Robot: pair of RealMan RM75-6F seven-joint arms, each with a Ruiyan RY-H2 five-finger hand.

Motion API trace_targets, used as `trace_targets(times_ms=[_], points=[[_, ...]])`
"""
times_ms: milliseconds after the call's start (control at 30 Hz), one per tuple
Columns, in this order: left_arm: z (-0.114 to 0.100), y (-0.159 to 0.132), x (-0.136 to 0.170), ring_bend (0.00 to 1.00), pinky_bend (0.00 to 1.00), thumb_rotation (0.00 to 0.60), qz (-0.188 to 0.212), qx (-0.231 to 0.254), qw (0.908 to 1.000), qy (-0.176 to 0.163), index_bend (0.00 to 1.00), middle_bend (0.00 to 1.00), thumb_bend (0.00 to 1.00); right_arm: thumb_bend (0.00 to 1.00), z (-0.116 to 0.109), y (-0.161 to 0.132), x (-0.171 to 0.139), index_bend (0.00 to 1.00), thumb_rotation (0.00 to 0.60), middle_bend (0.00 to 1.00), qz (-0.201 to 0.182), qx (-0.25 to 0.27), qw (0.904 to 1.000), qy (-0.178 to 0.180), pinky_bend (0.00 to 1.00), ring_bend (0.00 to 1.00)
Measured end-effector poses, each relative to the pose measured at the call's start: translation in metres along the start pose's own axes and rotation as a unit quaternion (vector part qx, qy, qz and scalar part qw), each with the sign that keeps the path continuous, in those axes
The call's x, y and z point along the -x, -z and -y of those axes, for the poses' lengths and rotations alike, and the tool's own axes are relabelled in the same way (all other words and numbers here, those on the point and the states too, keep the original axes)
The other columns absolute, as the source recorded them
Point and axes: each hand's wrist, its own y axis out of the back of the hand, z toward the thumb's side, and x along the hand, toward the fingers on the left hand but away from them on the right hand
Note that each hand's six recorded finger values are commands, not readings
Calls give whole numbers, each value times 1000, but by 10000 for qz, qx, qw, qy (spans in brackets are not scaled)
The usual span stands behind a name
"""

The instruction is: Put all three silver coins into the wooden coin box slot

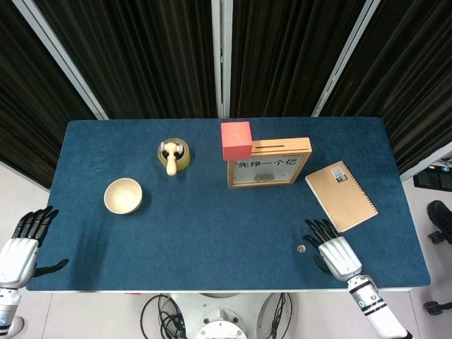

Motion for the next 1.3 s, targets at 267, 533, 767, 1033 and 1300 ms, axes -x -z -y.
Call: trace_targets(times_ms=[267, 533, 767, 1033, 1300], points=[[1, 3, 0, 0, 0, 600, -33, 39, 10000, -1, 29, 0, 0, 307, 10, -4, 3, 345, 600, 17, 21, 73, 10000, 39, 0, 0], [1, 5, 0, 0, 0, 600, -22, 75, 10000, 17, 29, 0, 0, 307, 12, -7, 5, 370, 600, 20, 5, 103, 9999, 53, 0, 0], [1, 5, 0, 0, 0, 600, -17, 93, 10000, 16, 29, 0, 0, 307, 12, -7, 7, 386, 600, 21, 19, 79, 10000, 31, 0, 0], [1, 7, 0, 0, 0, 600, -24, 110, 9999, 15, 29, 0, 0, 314, 16, -8, 9, 386, 600, 22, 33, 64, 10000, -35, 0, 0], [2, 7, -1, 0, 0, 600, -5, 118, 9999, 43, 29, 0, 0, 316, 18, -10, 10, 388, 600, 22, 25, 67, 10000, -58, 0, 0]])
